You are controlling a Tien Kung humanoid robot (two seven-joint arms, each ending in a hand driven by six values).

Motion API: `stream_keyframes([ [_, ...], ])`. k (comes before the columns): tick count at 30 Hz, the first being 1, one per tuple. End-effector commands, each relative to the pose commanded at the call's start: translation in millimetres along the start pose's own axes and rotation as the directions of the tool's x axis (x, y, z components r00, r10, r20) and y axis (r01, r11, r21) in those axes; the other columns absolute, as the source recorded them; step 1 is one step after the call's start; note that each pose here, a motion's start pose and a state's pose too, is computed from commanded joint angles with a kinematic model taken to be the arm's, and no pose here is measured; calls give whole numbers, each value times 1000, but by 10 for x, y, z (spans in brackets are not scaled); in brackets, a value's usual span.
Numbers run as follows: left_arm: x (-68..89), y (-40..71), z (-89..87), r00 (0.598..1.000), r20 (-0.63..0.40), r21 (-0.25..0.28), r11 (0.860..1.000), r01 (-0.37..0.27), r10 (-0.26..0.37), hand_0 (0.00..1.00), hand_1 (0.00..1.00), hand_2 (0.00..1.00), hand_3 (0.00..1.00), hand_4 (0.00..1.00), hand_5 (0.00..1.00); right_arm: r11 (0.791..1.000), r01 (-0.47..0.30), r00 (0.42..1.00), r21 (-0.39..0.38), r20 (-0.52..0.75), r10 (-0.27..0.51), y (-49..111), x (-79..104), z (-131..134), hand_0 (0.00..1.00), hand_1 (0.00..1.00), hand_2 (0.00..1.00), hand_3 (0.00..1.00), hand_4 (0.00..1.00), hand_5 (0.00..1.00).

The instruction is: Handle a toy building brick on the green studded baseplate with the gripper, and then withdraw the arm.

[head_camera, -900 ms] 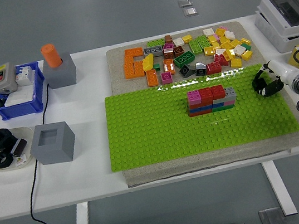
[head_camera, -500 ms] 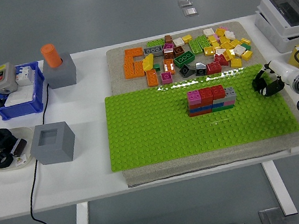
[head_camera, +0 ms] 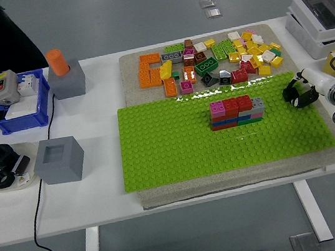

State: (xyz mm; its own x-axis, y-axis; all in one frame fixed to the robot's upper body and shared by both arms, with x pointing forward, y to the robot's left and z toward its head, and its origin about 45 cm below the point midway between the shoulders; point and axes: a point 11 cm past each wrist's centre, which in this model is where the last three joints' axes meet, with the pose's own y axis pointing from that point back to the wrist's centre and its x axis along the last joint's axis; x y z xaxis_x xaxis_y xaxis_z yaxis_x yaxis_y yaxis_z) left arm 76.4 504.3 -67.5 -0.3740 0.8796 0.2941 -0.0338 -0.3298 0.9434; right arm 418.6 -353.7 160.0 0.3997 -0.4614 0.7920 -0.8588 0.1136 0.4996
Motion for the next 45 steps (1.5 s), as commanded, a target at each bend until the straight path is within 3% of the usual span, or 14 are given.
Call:
stream_keyframes([
  [16,6,-1,2,1000,-2,-4,1000,-5,5,769,713,679,771,798,538,999,-29,1000,13,10,29,28,11,32,814,902,905,545,632,18],
  [31,-3,-4,-10,1000,-4,-4,1000,-5,5,769,713,679,770,798,536,994,-89,996,57,20,88,113,-40,97,813,902,902,555,589,2],
  [39,0,-9,-37,1000,-8,0,1000,-7,7,769,713,679,770,798,536,979,-152,988,134,-13,155,271,175,-124,816,902,900,553,572,2],
  [45,-2,-12,-48,1000,-10,1,1000,-7,7,769,713,678,769,798,532,966,-150,985,209,-49,164,408,173,-341,816,904,899,552,562,2],
])
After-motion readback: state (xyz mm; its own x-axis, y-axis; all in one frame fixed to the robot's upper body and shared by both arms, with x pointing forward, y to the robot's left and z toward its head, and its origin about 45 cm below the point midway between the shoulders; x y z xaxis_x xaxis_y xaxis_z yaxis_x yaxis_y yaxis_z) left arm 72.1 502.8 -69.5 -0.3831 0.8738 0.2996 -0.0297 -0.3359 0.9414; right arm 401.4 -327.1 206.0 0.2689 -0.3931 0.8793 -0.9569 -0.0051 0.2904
